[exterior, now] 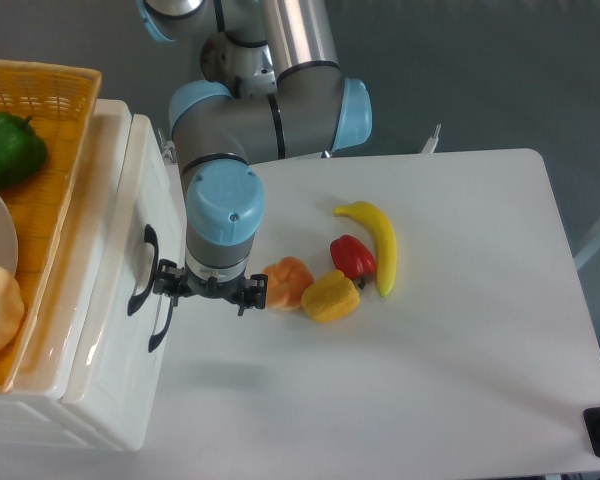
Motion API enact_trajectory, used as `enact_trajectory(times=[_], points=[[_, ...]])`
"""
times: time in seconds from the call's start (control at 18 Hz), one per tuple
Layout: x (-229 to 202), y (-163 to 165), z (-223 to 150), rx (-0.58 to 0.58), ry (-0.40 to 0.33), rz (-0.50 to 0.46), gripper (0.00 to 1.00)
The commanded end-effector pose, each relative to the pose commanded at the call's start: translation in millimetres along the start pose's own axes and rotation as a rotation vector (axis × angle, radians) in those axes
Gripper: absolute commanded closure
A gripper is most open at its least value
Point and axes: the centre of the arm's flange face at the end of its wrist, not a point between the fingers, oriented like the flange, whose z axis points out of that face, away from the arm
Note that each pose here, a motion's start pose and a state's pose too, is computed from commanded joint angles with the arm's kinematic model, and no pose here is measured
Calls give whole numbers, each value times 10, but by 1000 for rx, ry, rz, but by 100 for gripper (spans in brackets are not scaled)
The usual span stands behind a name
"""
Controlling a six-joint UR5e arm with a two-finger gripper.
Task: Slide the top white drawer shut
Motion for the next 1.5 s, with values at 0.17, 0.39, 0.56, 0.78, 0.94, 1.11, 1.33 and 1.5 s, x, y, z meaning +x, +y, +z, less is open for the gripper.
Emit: enact_trajectory(times=[0.17,0.39,0.56,0.78,0.94,1.11,1.33,1.5], points=[[0,0,0,0,0,2,0],[-7,3,-11,2,0,0,0],[-26,-2,-29,5,-1,2,0],[-303,-28,-217,38,-26,-30,0],[-694,64,-401,38,-96,25,0],[-1067,149,-538,41,-153,127,0],[-1494,285,-633,17,-196,212,0],[-1827,446,-783,13,-208,329,0]])
